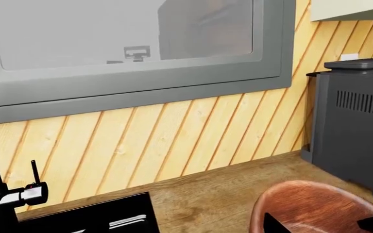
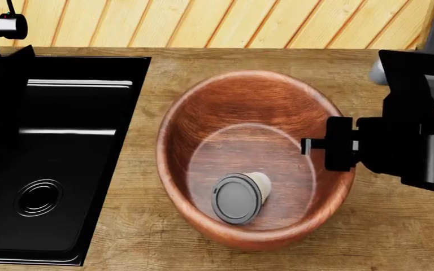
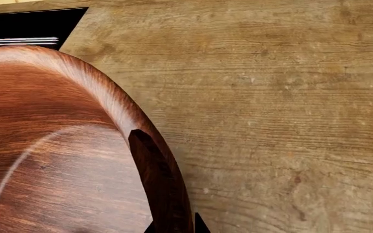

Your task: Place the cup inside the bowl on the dining table and move the bowl to any counter.

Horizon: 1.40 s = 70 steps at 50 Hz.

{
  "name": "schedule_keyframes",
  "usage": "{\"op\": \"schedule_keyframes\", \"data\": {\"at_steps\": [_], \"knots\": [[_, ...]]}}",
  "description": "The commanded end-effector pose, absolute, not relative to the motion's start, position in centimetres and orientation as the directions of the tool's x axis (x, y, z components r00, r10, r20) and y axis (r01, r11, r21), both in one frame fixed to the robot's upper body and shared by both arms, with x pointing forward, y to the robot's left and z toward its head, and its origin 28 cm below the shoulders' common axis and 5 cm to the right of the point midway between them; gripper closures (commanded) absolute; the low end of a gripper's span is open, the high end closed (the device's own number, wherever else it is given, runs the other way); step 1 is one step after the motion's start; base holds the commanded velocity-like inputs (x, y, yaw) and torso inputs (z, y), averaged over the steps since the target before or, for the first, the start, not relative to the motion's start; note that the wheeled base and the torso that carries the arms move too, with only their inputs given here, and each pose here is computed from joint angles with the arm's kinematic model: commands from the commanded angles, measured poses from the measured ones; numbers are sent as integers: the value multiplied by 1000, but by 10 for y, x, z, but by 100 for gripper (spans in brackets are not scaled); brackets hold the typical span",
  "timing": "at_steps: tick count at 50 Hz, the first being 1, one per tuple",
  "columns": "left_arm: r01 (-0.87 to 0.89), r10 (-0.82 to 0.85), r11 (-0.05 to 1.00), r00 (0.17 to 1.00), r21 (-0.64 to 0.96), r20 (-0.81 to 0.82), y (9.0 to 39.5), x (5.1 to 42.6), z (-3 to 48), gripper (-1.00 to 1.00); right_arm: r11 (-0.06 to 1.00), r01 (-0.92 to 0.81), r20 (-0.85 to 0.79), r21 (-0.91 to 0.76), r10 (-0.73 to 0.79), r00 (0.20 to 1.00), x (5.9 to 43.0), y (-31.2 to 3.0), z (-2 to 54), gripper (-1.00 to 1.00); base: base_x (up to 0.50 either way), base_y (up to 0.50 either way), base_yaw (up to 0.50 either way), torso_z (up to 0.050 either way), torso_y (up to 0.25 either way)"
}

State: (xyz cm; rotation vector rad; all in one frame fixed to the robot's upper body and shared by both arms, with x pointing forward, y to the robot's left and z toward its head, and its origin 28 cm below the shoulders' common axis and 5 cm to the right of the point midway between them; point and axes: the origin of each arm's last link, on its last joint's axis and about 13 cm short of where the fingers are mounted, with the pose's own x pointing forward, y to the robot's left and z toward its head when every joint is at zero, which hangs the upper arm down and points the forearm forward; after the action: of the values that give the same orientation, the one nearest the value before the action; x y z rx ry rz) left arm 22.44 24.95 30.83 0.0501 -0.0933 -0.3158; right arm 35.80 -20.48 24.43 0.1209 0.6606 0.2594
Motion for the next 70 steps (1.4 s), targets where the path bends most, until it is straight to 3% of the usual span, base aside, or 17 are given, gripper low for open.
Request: {"op": "schedule_keyframes", "data": {"at_steps": [1,9,12,25,42,43,70], "knots": [[299,-302,953,947,50,104,247,230,306,-100,951,-231,-590,203,307,747,358,-202,252,100,0,0,0,0,0],[296,-300,954,948,48,104,249,227,305,-100,958,-237,-610,164,287,739,357,-205,249,100,0,0,0,0,0],[295,-298,955,948,47,108,250,225,306,-100,964,-229,-623,133,261,737,389,-174,196,100,0,0,0,0,0],[298,-301,953,947,44,108,253,221,306,-100,969,-247,-625,10,199,755,380,-174,189,100,1,0,3,0,0],[306,-309,951,945,42,108,250,225,305,-100,971,-239,-613,7,193,766,384,-175,185,100,3,3,7,0,0],[306,-309,951,945,42,108,250,224,306,-100,972,-235,-614,10,191,766,384,-175,186,-100,13,4,6,0,0],[317,-320,947,941,42,111,248,225,307,-100,977,-212,-505,34,200,840,385,-174,185,-100,0,0,0,0,0]]}}
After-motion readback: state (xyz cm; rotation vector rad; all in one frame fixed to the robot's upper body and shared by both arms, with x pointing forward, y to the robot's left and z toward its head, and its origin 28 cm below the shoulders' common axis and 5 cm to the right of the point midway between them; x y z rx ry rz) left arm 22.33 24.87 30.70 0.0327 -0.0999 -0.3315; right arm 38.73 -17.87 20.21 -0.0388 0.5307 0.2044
